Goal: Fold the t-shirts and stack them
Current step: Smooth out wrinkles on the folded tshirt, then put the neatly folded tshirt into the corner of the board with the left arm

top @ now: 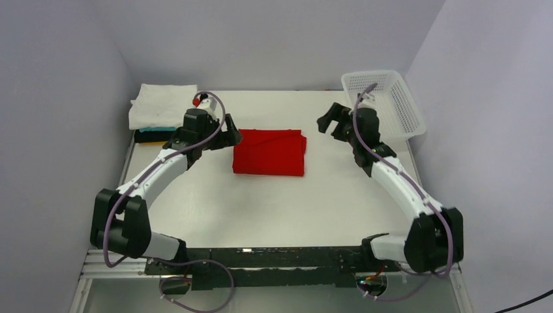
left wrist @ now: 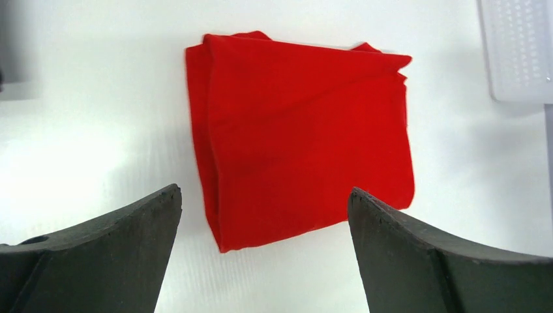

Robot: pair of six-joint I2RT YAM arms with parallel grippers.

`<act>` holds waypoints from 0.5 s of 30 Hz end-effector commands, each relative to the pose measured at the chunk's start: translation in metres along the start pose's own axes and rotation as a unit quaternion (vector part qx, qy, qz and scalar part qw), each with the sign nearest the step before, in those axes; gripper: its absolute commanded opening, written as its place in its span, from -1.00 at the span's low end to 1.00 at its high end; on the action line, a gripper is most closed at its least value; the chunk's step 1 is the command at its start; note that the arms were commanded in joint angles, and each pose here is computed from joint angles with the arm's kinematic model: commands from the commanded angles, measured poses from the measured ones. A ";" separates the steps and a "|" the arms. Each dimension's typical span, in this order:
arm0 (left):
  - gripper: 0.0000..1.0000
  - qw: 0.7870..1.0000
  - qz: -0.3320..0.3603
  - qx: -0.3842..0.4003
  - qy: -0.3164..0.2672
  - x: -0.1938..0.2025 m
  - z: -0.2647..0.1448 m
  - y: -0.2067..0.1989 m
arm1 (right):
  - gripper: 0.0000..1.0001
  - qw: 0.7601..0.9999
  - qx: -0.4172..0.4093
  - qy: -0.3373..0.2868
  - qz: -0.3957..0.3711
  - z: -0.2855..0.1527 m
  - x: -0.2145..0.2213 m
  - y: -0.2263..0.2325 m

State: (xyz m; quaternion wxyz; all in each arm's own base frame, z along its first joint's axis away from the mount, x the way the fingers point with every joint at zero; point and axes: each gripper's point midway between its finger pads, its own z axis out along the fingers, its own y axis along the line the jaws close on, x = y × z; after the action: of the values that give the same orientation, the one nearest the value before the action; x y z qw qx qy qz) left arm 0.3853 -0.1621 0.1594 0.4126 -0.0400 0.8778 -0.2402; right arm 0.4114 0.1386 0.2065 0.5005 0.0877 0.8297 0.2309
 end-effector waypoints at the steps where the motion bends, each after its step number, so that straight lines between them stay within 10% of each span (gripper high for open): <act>1: 0.99 0.998 0.012 -0.069 -0.004 0.012 -0.004 0.031 | 1.00 0.988 0.136 -0.075 0.011 -0.039 0.003 -0.062; 15: 0.87 0.993 -0.007 -0.058 0.106 0.054 0.079 0.038 | 1.00 0.994 0.091 -0.064 -0.015 -0.077 0.028 -0.057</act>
State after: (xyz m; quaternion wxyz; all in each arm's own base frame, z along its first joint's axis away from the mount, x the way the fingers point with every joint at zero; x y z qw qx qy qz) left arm 0.4004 -0.1546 0.0500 0.3003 -0.0645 0.9371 -0.1656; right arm 0.3336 0.0739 0.1784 0.5401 0.1507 0.8162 0.1391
